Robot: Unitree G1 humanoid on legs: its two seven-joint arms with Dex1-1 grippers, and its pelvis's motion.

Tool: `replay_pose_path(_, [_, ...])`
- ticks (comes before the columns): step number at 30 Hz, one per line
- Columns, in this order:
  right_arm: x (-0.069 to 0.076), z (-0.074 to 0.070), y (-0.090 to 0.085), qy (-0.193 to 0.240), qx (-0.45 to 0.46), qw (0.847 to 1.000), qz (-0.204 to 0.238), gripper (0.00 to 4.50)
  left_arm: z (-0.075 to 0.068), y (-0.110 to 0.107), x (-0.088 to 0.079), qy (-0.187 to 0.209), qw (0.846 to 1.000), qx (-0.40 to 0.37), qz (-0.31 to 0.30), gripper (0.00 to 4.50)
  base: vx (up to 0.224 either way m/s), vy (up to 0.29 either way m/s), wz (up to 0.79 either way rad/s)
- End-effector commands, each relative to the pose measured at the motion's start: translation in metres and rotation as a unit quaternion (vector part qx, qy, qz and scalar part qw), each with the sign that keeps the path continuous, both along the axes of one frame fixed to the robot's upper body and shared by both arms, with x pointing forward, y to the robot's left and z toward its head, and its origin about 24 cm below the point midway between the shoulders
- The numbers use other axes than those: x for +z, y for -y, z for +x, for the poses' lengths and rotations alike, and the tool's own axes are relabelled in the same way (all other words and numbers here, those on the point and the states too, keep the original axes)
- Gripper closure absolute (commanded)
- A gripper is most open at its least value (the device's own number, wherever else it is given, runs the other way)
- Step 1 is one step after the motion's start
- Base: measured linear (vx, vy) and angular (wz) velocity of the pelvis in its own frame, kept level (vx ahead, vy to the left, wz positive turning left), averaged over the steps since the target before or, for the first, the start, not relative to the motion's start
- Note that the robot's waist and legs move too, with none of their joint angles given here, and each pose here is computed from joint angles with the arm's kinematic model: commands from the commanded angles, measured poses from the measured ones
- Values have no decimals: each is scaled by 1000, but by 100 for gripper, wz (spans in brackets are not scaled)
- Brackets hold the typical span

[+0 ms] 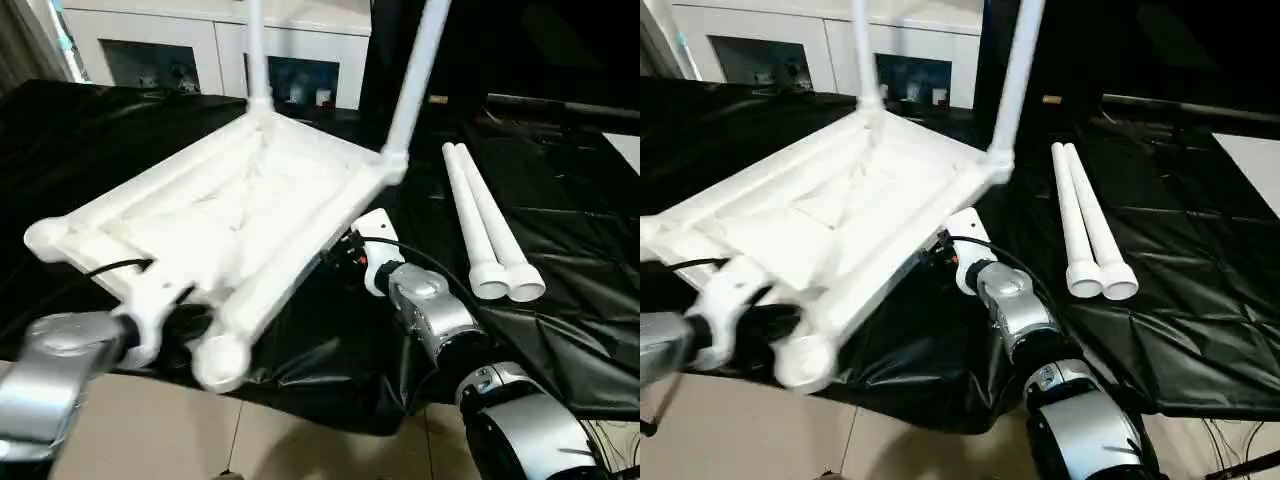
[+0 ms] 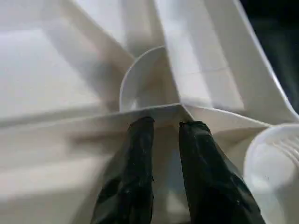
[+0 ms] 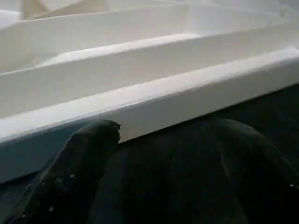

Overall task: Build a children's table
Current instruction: Rotate table base, then pick table leg

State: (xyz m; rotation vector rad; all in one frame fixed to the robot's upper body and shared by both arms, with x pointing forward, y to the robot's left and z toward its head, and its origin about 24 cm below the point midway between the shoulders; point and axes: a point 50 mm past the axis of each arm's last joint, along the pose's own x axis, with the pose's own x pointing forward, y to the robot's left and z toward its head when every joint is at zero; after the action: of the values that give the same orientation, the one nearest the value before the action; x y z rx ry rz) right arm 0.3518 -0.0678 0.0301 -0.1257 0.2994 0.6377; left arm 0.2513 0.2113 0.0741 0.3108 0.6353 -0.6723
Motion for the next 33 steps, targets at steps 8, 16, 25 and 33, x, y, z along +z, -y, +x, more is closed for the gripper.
replay_pose_path(8, [5, -4, -19, 17, 46, 999, 12, 64, 36, 60, -2, 56, 996, -51, -41, 341, 0, 0, 0])
replay_pose_path(16, [11, 4, -4, 33, 15, 999, 7, 64, 69, 64, 1, 126, 992, -24, 0, 341, 0, 0, 0])
replay_pose_path(25, [29, 18, 27, 50, -54, 997, 17, 64, 94, 69, 12, 220, 975, 19, -2, 341, 0, 0, 0])
replay_pose_path(33, [50, 33, 73, 43, -173, 983, -47, 64, 107, 86, 37, 312, 946, 57, -67, 341, 0, 0, 0])
